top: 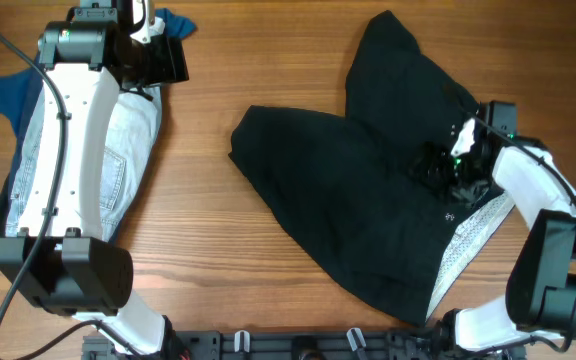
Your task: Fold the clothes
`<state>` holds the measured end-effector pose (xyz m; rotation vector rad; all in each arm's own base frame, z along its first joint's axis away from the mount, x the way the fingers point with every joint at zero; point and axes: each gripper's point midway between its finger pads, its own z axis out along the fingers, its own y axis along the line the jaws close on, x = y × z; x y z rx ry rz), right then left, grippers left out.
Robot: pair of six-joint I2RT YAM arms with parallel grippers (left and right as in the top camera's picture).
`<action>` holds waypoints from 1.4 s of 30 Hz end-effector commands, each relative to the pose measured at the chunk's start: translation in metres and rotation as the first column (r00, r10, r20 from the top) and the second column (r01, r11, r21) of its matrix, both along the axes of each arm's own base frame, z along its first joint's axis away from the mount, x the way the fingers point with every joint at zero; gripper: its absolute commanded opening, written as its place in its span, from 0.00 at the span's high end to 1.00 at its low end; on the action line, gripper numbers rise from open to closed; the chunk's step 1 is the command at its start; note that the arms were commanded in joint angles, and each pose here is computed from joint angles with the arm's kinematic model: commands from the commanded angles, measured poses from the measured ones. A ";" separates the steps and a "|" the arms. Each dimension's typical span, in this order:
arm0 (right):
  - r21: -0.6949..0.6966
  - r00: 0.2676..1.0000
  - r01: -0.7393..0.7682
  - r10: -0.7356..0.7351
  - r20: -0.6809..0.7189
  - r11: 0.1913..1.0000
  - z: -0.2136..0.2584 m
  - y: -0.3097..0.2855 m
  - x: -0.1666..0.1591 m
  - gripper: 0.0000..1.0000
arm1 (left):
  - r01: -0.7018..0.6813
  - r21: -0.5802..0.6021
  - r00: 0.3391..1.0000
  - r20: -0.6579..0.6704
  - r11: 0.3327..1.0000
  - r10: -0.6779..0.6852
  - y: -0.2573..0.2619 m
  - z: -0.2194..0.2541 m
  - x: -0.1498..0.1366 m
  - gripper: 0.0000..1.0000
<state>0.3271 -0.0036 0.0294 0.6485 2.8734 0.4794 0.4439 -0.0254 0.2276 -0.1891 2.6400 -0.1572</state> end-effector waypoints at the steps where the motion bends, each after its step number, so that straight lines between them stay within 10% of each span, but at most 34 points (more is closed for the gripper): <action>1: -0.099 0.996 -0.014 0.022 0.086 0.995 0.038 -0.020 0.035 0.00 | 0.044 0.004 0.999 -0.005 0.999 -0.044 -0.004 -0.004 0.002 0.21; 6: -0.265 0.989 0.144 -0.149 0.001 0.953 0.077 -0.056 0.028 0.00 | 0.048 0.006 0.999 -0.005 0.999 -0.048 -0.004 -0.004 0.002 0.20; 7: -0.296 0.980 0.186 -0.199 -0.014 0.937 0.076 -0.063 0.023 0.12 | 0.048 0.006 0.999 -0.005 0.999 -0.048 -0.004 -0.004 0.002 0.20; 8: -0.317 0.974 0.207 -0.226 -0.023 0.925 0.072 -0.067 0.020 0.37 | 0.048 0.006 0.999 -0.005 0.999 -0.048 -0.004 -0.004 0.002 0.20; 9: -0.353 0.959 0.253 -0.282 -0.033 0.901 0.066 -0.075 0.015 0.84 | 0.048 0.006 0.999 -0.005 0.999 -0.048 -0.004 -0.004 0.002 0.20; 10: -0.375 0.949 0.278 -0.314 -0.035 0.884 0.062 -0.081 0.012 0.96 | 0.048 0.006 0.999 -0.006 0.999 -0.048 -0.004 -0.004 0.002 0.20; 32: -0.310 0.876 0.428 -0.474 -0.089 0.849 -0.088 -0.110 0.011 0.96 | 0.062 -0.030 0.997 -0.036 0.998 -0.063 -0.011 -0.018 0.006 0.22; 42: -0.263 0.815 0.537 -0.411 0.410 0.802 -0.119 -0.156 0.130 0.81 | 0.106 -0.036 0.984 -0.139 0.994 -0.110 -0.033 -0.062 0.011 0.21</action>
